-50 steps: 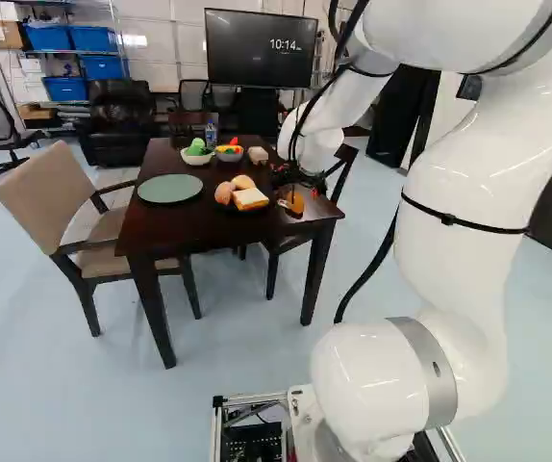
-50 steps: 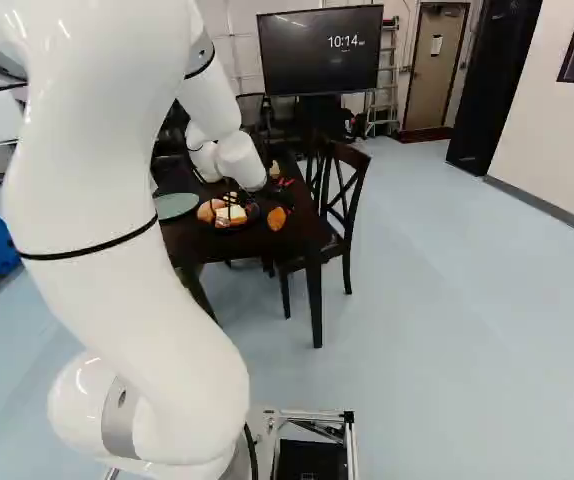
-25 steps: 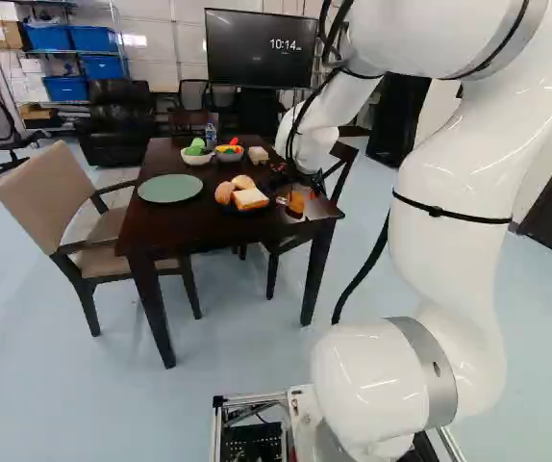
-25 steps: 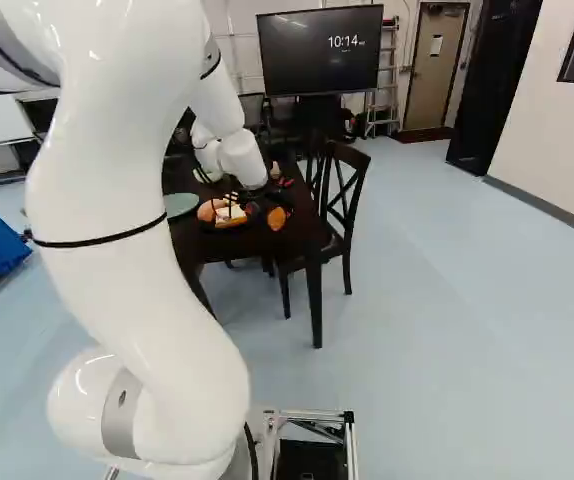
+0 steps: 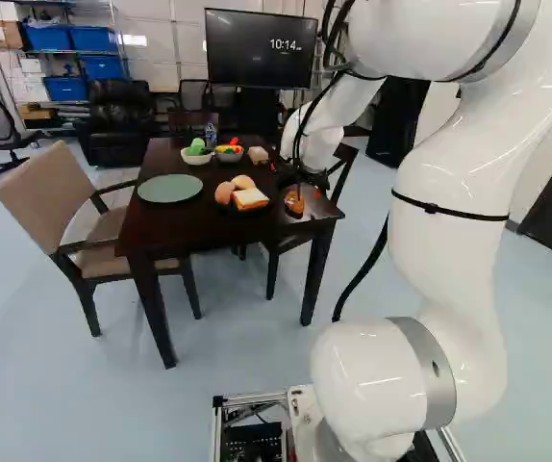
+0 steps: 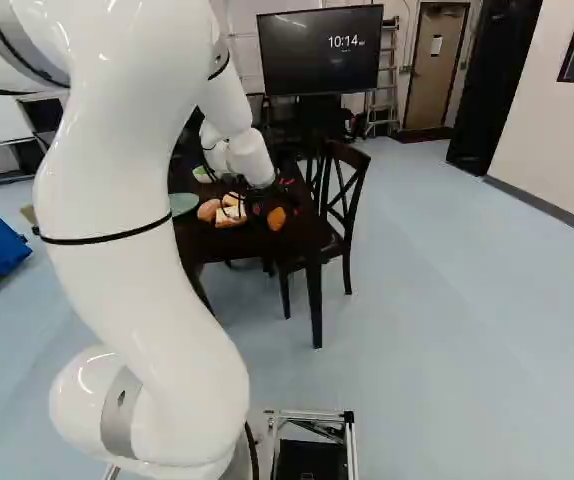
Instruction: Move the croissant to the empty plate
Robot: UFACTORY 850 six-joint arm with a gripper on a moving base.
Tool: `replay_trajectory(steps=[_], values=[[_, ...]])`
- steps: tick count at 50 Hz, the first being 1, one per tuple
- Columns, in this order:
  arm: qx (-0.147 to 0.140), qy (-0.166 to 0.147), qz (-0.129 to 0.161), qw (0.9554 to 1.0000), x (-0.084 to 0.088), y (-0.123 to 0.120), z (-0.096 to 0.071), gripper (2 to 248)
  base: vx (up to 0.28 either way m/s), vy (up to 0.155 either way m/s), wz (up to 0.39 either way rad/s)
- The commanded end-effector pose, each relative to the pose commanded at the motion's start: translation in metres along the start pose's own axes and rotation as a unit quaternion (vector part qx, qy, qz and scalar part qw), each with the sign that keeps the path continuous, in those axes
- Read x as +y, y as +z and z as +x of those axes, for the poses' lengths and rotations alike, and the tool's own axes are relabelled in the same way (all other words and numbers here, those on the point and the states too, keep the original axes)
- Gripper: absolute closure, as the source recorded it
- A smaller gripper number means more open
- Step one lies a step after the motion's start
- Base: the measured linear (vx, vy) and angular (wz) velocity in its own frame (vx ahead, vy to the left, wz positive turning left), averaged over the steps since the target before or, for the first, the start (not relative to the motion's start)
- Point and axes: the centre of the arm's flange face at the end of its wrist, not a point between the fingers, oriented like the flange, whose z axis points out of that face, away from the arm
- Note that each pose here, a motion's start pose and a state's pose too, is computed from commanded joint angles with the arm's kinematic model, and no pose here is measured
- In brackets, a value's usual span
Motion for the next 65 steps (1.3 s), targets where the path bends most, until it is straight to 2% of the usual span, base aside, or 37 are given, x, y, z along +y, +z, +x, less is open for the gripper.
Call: replay_trajectory(steps=[15,27,64,65], values=[[-0.021,-0.022,-0.002,0.9995,0.0,0.002,-0.001,3,0.0,0.0,0.0],[-0.027,-0.034,0.001,0.9991,-0.008,0.007,0.004,3,0.0,0.0,0.0],[-0.037,-0.035,0.002,0.9987,-0.011,0.009,0.005,3,0.0,0.0,0.0],[-0.037,-0.035,0.002,0.9987,-0.011,0.009,0.005,12,0.0,0.0,0.0]])
